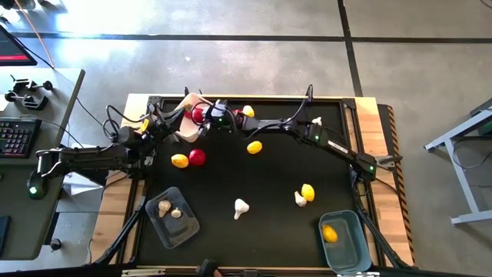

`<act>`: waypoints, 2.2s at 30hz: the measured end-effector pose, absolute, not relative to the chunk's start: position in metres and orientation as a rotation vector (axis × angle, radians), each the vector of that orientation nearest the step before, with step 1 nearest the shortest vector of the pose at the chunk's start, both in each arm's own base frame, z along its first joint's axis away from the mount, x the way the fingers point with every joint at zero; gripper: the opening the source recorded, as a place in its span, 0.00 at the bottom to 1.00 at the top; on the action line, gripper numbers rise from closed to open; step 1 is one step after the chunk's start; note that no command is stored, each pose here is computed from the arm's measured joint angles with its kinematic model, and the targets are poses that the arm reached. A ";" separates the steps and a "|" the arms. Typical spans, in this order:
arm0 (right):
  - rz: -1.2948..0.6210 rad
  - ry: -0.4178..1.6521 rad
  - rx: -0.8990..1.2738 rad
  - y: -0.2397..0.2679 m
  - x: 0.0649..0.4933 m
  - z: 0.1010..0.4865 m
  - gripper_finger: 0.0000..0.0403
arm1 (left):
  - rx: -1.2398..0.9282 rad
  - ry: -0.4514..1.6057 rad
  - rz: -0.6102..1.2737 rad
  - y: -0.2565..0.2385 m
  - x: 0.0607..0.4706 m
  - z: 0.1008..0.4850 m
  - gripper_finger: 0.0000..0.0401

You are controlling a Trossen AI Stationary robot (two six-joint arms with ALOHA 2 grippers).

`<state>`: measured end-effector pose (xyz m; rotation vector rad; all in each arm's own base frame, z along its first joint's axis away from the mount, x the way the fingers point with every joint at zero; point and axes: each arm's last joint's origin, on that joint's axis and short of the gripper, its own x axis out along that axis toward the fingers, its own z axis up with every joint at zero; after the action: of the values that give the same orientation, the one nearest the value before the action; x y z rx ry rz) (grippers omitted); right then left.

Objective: Sort produce into baskets
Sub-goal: Put the red tomato into the white bin, then put the yellow lemon into the blue bin

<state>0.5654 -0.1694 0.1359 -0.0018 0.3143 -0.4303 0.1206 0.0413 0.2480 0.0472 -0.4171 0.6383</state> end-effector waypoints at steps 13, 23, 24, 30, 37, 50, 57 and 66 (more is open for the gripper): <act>-0.440 0.312 0.022 -0.172 0.565 0.135 0.80 | 0.047 -0.415 0.638 0.041 0.121 0.248 0.00; -0.501 0.312 0.013 -0.173 0.564 0.135 0.80 | 0.047 -0.415 0.637 0.041 0.121 0.248 0.00; -0.504 0.313 0.012 -0.173 0.564 0.136 0.80 | 0.047 -0.415 0.637 0.041 0.121 0.248 0.00; -0.499 0.348 0.011 -0.173 0.566 0.147 0.80 | 0.044 -0.412 0.636 0.041 0.121 0.247 0.00; -0.482 0.386 0.063 -0.172 0.568 0.164 0.77 | 0.044 -0.414 0.636 0.041 0.121 0.248 0.00; -0.492 0.432 0.071 -0.171 0.567 0.164 0.93 | 0.029 -0.416 0.628 0.041 0.121 0.248 0.00; -0.480 0.451 0.012 -0.170 0.567 0.169 0.93 | 0.029 -0.417 0.628 0.041 0.121 0.248 0.00; -0.430 0.411 0.072 -0.173 0.567 0.175 0.24 | 0.052 -0.384 0.626 0.041 0.121 0.246 0.00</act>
<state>0.5668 -0.1727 0.1754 0.0721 0.4107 -0.4296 0.1208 0.0406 0.2458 0.0515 -0.3839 0.6257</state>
